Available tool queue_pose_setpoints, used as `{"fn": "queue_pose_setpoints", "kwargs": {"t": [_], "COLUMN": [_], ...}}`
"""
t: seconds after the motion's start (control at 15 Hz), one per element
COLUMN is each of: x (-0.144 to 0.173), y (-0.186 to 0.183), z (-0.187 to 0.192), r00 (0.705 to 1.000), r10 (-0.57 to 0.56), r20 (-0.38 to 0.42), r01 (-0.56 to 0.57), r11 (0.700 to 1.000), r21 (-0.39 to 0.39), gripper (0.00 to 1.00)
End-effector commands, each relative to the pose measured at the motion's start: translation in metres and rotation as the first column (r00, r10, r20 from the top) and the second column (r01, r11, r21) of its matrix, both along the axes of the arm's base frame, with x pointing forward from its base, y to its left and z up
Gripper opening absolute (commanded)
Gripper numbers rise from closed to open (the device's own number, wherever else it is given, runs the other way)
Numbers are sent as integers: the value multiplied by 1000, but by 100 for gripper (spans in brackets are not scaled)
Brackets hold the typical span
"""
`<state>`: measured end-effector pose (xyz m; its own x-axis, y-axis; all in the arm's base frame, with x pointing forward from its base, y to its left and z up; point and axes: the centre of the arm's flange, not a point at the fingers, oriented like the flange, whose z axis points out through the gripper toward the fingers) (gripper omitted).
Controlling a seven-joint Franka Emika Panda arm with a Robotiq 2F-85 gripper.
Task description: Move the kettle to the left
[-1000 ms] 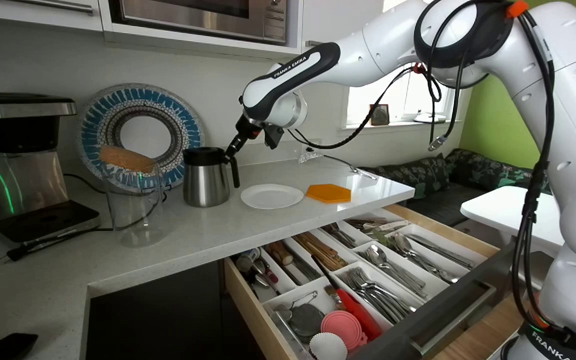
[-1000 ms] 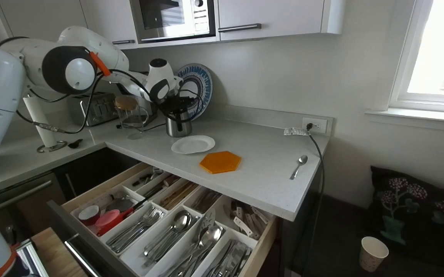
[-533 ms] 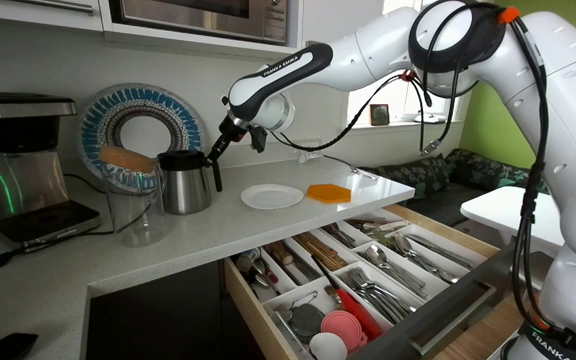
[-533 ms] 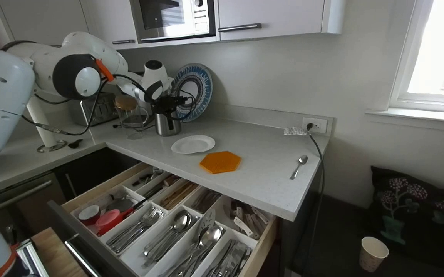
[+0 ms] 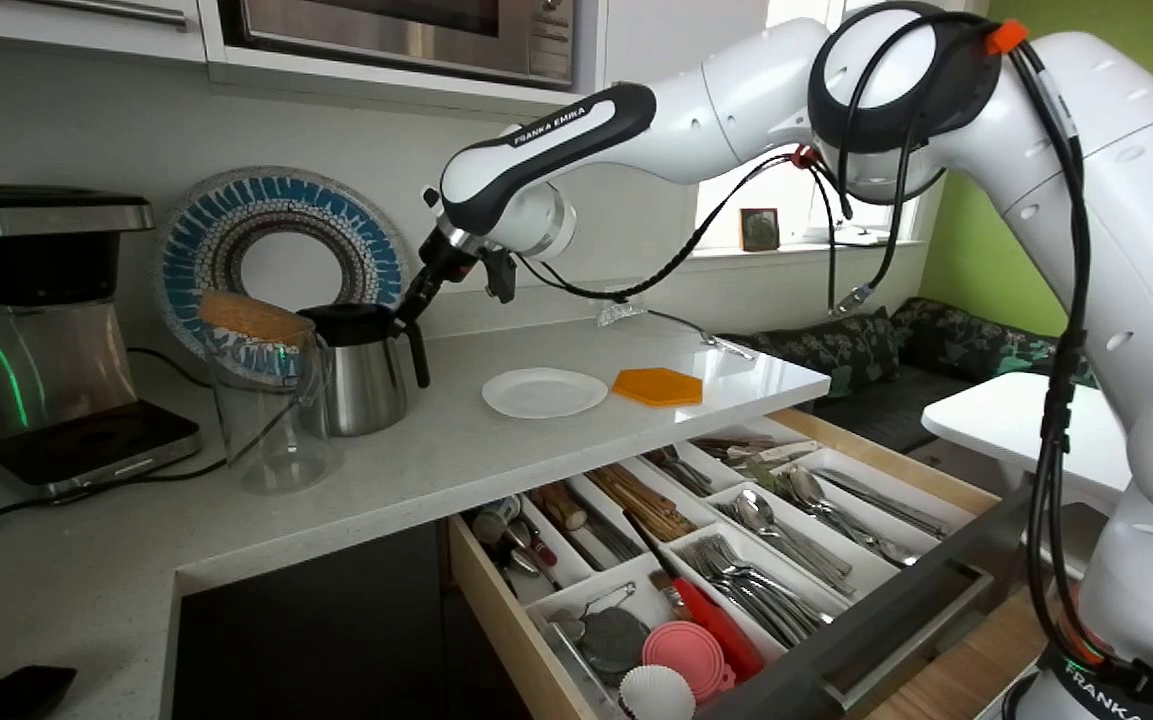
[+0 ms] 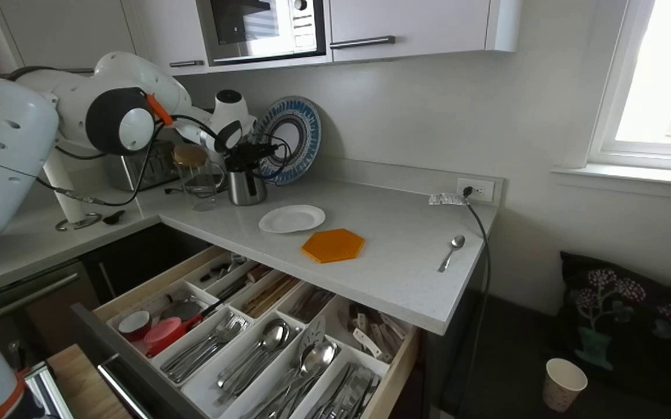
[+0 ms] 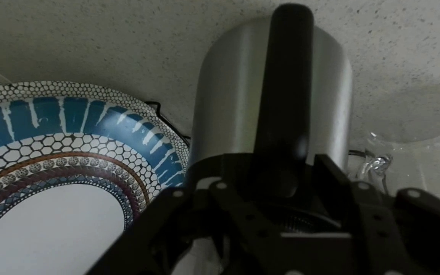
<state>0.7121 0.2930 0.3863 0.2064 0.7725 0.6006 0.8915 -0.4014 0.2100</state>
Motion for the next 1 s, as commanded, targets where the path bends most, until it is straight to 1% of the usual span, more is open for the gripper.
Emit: {"fn": "queue_pose_setpoints", "kwargs": {"t": [0.0, 0.13, 0.27, 0.33, 0.4, 0.53, 0.73, 0.87, 0.93], "x": [4, 4, 3, 1, -2, -9, -17, -22, -23], "y": [-5, -19, -39, -51, -61, -88, -133, -164, -181], "z": [10, 11, 12, 14, 14, 17, 22, 27, 29], "r00": [998, 997, 993, 987, 976, 951, 912, 880, 866], "r10": [20, 20, -13, -19, -32, -102, -244, -335, -388], "r20": [-56, -79, -116, -160, -215, -290, -329, -337, -315], "r01": [-21, -26, -2, -1, 3, 45, 143, 202, 247], "r11": [999, 997, 992, 992, 991, 979, 942, 906, 881], "r21": [-28, -78, -126, -124, -133, -197, -302, -373, -404], "gripper": [88, 100, 100, 100, 100, 100, 100, 100, 100]}}
